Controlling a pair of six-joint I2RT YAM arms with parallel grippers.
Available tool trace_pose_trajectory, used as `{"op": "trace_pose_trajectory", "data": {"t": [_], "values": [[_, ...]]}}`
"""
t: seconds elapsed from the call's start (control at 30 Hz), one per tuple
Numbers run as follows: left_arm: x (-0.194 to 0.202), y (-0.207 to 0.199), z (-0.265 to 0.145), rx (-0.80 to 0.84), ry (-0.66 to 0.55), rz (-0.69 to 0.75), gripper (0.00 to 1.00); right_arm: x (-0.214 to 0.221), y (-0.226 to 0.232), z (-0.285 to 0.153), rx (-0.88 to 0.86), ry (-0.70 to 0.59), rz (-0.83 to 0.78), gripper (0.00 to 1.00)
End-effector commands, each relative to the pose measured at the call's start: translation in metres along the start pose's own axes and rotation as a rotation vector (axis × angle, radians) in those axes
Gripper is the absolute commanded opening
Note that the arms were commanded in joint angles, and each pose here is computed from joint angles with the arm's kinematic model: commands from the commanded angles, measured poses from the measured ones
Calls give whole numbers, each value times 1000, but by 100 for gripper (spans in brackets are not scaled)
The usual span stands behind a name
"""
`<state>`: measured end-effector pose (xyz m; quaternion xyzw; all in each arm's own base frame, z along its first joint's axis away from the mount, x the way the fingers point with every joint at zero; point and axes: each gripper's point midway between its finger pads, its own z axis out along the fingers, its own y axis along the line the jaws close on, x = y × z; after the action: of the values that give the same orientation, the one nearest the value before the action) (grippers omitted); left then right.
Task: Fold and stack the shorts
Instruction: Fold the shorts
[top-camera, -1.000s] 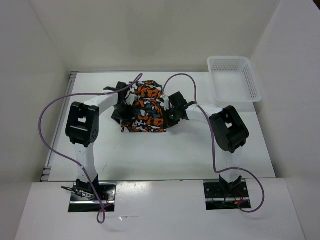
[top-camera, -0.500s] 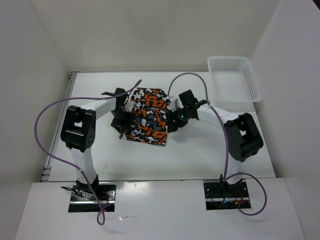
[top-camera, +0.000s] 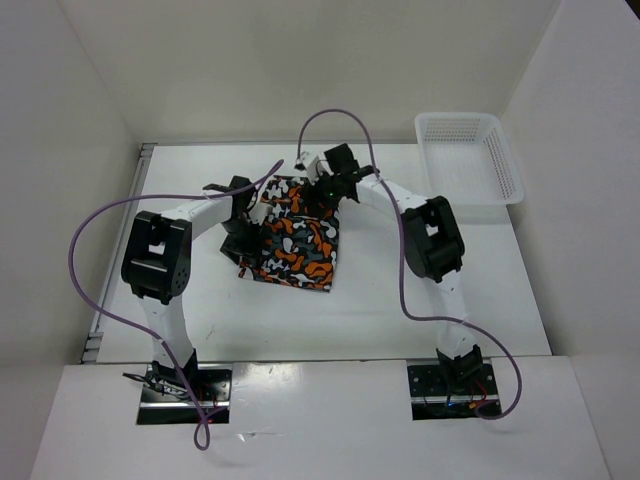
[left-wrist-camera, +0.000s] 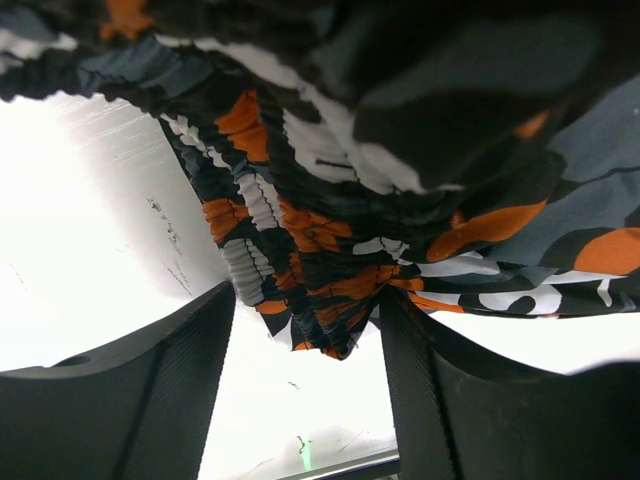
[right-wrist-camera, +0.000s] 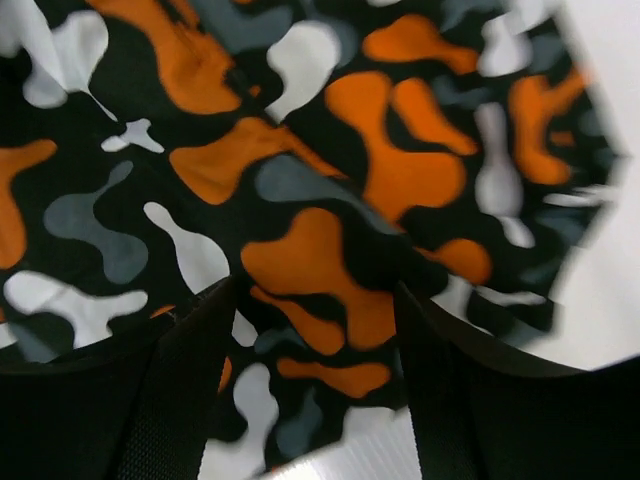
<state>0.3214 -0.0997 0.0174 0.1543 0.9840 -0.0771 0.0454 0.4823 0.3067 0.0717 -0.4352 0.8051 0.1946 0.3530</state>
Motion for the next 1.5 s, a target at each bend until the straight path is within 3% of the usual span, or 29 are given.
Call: {"op": "trace_pose_trajectory", "data": {"t": [0.0,0.1,0.2,0.33,0.37,0.57,0.73,0.87,0.9,1.03,1.17,1.27,1.33,1.47], "values": [[3,2,-8,-9,4,0,68,-17,7,14,20,-13,-101,70],[1,2,-7,-9,4,0,68,-23,-1,28,80,-30,-86,71],[1,2,-7,-9,4,0,68,-25,-9,39,143,-38,-54,64],[9,1,-3,2,26,-4,65,-25,-23,44,218,-47,-16,27],[9,1,-3,2,26,-4,64,-21,-30,45,258,-38,-2,27],[13,2,-1,-7,37,-5,65,-17,-44,50,336,-32,23,27],[1,1,-15,-10,-2,0,78,-38,-56,34,402,-72,18,32],[-18,-10,-42,31,-88,14,91,-84,-65,-7,478,-169,24,42],[-23,-12,-48,39,-110,18,100,-104,-65,-29,500,-210,20,44],[-24,-23,-65,85,-146,28,100,-133,-54,-80,500,-255,13,53],[-4,-40,-69,189,-118,17,100,-137,-59,-136,515,-265,41,60],[-7,-35,-84,216,-171,-6,100,-127,-66,-181,557,-272,49,60],[-20,-30,-106,233,-256,-17,100,-133,-60,-222,593,-314,35,60],[-51,-5,-152,166,-484,-15,100,-91,-20,-245,494,-262,-12,67]]}}
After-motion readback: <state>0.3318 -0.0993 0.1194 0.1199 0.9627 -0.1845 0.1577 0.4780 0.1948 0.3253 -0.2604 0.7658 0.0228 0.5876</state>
